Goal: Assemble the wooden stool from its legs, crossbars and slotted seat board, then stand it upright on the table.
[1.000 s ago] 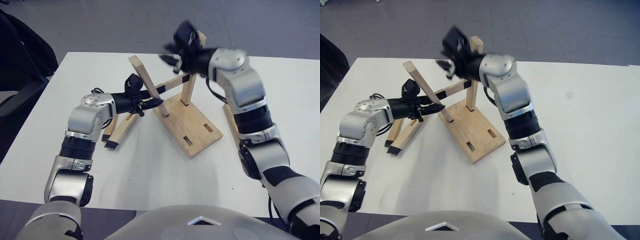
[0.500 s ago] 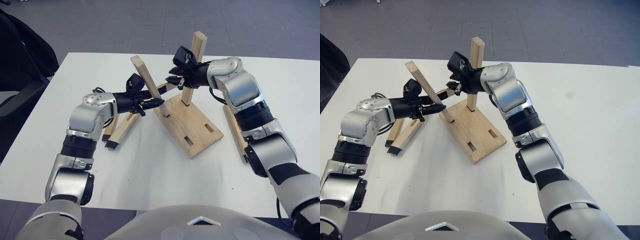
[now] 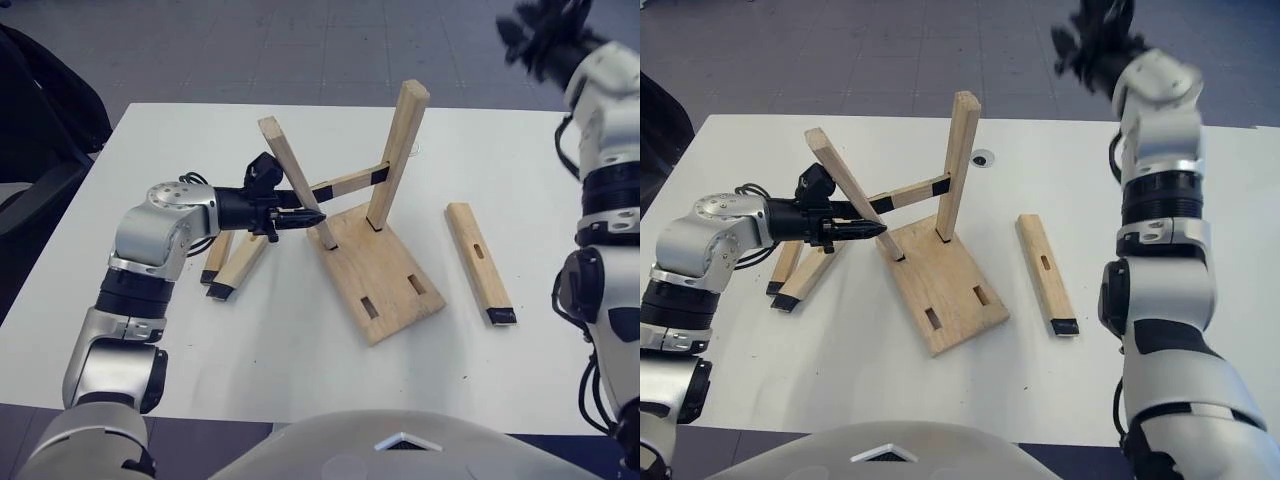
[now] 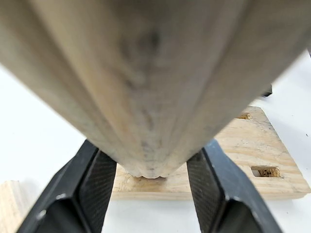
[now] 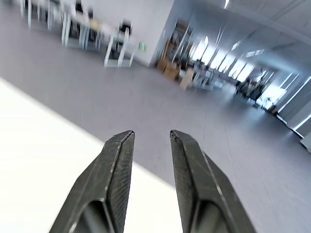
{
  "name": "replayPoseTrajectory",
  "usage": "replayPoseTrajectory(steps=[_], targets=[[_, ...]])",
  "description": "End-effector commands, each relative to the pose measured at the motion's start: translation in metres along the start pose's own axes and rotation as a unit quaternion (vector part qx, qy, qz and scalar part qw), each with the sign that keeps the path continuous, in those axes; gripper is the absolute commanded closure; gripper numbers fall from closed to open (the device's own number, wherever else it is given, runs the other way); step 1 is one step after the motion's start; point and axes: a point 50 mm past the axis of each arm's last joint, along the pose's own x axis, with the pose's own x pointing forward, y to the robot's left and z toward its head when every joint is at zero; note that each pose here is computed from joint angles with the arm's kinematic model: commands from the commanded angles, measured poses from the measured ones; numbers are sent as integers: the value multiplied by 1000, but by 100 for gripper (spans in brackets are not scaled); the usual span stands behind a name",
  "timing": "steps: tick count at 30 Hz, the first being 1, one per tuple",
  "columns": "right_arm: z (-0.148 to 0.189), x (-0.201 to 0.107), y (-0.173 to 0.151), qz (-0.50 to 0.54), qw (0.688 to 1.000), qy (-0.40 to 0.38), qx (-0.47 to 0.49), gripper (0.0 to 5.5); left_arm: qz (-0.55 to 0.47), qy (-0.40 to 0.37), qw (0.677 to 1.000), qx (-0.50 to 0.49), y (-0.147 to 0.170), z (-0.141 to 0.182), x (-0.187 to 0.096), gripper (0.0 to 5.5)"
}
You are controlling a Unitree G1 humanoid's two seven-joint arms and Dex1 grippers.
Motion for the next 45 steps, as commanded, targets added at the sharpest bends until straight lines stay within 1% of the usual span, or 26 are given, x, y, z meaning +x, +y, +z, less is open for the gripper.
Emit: replayPoseTrajectory(steps=[1,2,5,6,9,11,13,15,16,17,19,20,21,22,25,27,30,32,35,38,40,41,43,45], targets=[[-43,-7,1,-5,998,54,5,436,17,91,994,-64,1,-44,10,346],[-49,-10,-1,-12,998,58,13,440,15,87,994,-61,-1,-46,12,346],[-58,-15,-4,-16,997,54,56,494,20,71,996,-42,-5,-53,16,346],[-61,-15,-1,-9,996,54,76,504,21,59,998,-33,-6,-55,17,346],[-69,-14,10,21,992,61,104,504,25,39,999,-22,-8,-59,21,346],[-79,-13,25,57,990,78,104,504,31,36,999,-16,-7,-60,23,346],[-82,-7,47,108,986,88,91,504,34,37,999,-15,-7,-61,24,346],[-50,11,86,206,975,23,75,504,31,41,999,-16,-7,-62,25,346],[-18,14,109,265,961,-40,70,504,29,43,999,-16,-7,-62,25,346],[8,10,127,313,943,-89,68,504,27,45,999,-15,-7,-62,26,346],[66,-20,161,415,889,-186,63,504,29,48,998,-15,-6,-62,25,346],[82,-38,172,454,863,-211,64,504,32,53,998,-14,-6,-62,25,346],[89,-51,180,482,845,-221,69,504,32,53,998,-13,-5,-61,26,346],[86,-56,183,489,843,-213,73,504,30,50,998,-13,-6,-60,28,346],[59,-49,175,451,875,-156,75,504,28,42,999,-16,-8,-60,32,346],[42,-40,160,409,902,-116,78,504,25,43,999,-14,-9,-60,31,346],[7,-27,121,294,950,-45,97,504,24,63,998,-9,-8,-57,33,346],[-9,-28,104,241,964,-20,109,504,19,74,997,-10,-9,-51,38,346],[-25,-33,100,217,968,7,124,504,21,65,998,-15,-9,-40,42,346],[-60,-49,114,242,959,95,111,504,33,55,998,-20,-4,-38,42,346],[-78,-59,118,256,952,136,103,504,40,45,998,-25,-1,-39,42,346],[-83,-61,119,258,949,145,104,504,39,37,998,-21,0,-39,43,310],[-87,-65,120,267,945,158,107,504,40,8,999,-20,1,-34,46,279],[-94,-70,122,280,939,173,101,504,33,-40,998,-21,0,-22,45,250]])
